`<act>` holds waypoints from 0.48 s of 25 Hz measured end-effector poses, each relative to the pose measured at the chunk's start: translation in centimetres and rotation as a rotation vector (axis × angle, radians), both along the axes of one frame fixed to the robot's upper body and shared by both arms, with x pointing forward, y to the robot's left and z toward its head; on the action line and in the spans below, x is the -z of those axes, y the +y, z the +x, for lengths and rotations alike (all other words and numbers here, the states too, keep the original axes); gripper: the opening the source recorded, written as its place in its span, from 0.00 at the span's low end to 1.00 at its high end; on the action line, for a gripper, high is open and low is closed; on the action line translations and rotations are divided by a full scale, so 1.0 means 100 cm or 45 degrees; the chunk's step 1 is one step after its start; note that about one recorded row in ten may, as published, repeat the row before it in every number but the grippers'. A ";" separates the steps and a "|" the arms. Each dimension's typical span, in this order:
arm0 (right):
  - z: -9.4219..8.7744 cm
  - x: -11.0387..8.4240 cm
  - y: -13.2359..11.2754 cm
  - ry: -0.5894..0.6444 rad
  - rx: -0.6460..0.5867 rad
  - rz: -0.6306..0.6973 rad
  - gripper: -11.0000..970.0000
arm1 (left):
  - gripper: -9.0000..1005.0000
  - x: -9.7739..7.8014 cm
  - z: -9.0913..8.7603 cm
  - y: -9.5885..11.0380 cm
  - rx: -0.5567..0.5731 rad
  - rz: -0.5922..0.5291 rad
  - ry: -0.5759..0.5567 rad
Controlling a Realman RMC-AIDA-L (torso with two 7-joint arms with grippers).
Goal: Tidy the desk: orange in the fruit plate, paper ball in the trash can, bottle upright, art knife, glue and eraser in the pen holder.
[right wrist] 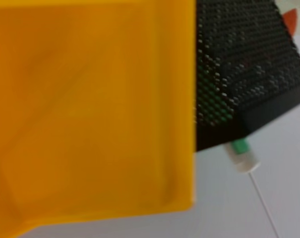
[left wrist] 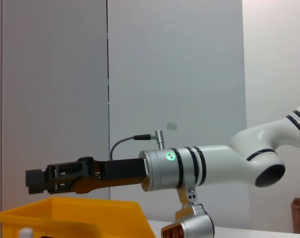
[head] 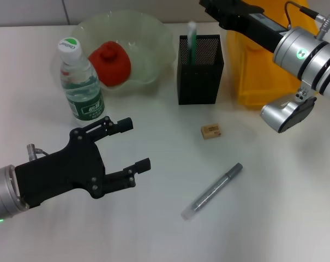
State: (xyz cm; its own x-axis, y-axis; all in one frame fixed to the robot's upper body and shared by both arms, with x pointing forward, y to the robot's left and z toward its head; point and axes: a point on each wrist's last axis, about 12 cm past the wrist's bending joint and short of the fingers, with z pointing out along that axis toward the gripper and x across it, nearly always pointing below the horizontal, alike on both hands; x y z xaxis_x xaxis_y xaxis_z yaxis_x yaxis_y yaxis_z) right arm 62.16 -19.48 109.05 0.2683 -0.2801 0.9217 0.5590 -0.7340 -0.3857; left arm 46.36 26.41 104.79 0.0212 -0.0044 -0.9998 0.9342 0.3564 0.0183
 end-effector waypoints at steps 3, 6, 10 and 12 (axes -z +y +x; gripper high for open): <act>-0.006 -0.001 0.000 -0.025 -0.034 0.037 0.51 | 0.79 0.000 0.000 0.000 -0.002 -0.002 0.000; -0.014 -0.003 -0.002 -0.056 -0.078 0.109 0.59 | 0.79 0.000 -0.001 0.000 -0.002 -0.004 0.000; -0.024 -0.008 -0.008 -0.077 -0.108 0.287 0.61 | 0.79 0.000 -0.001 -0.001 -0.001 -0.012 0.005; -0.032 -0.014 -0.015 -0.078 -0.114 0.483 0.61 | 0.79 0.000 -0.001 -0.003 0.001 -0.018 0.008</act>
State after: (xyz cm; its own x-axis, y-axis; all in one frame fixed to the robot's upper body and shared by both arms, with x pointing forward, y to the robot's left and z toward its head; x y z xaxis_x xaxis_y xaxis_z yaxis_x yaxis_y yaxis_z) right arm 58.98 -20.96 110.43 0.2548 -0.5822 0.7721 0.6445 -0.4930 -0.5844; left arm 46.25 26.15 104.77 0.0151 -0.0185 -0.9997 0.9345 0.3558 0.0076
